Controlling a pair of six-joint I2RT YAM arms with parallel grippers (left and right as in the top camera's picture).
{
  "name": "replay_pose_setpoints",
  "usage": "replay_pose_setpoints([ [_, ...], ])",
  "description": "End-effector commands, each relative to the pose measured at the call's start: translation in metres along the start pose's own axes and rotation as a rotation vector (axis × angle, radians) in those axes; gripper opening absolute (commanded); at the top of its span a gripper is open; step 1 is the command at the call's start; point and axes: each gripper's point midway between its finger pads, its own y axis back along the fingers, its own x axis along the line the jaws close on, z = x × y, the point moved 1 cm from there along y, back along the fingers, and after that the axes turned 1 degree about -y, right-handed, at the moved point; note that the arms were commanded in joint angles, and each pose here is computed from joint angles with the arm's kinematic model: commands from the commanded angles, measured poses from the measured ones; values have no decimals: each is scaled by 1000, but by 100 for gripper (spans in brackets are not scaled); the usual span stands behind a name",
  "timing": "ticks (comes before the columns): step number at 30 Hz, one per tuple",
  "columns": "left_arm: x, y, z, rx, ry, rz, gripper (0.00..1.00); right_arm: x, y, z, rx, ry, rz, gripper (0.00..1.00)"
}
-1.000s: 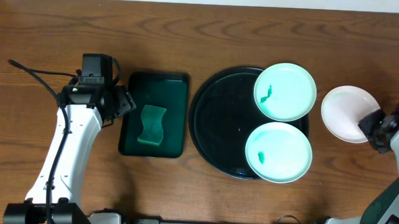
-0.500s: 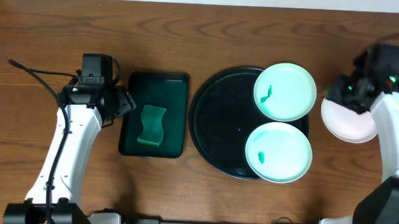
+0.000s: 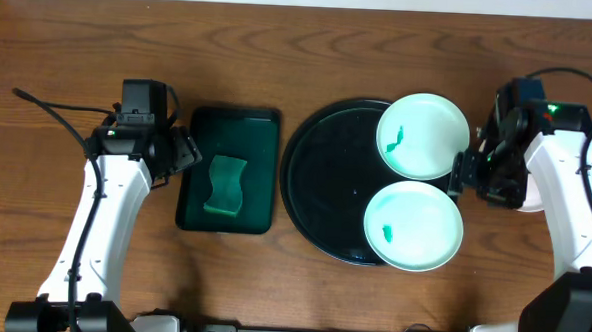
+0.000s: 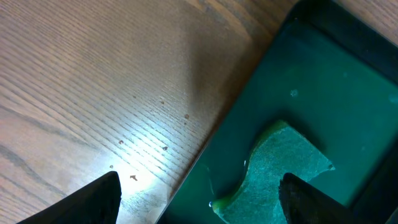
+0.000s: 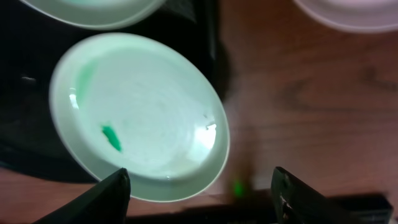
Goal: Clean dirty plates on tray and stack at the side
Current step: 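Release the white plate and move the right gripper to the lower pale green plate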
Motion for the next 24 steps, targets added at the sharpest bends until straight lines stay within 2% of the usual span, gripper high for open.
replay_pose_setpoints([
  [1,1,3,5,-16,5,7,82,-11,-18,-16,52,-41,-59,71],
  [5,1,3,5,-16,5,7,82,-24,-40,-24,71,-81,-124,69],
  [8,1,4,5,-17,5,7,82,-24,-51,-24,67,-87,-114,63],
  [11,1,3,5,-16,5,7,82,-24,-60,-22,51,-86,-110,46],
  [13,1,4,5,-17,5,7,82,-22,-67,-23,48,-94,-97,39],
  [18,1,4,5,-17,5,7,82,-17,-83,-30,65,-105,-56,36],
  [19,1,4,5,-17,5,7,82,-16,-86,-29,63,-106,-42,33],
  [21,1,3,5,-16,5,7,82,-12,-87,-31,72,-107,-17,9],
  [22,1,4,5,-17,5,7,82,-8,-87,-31,75,-107,5,1],
  [24,1,4,5,-17,5,7,82,4,-86,-32,90,-108,77,1],
])
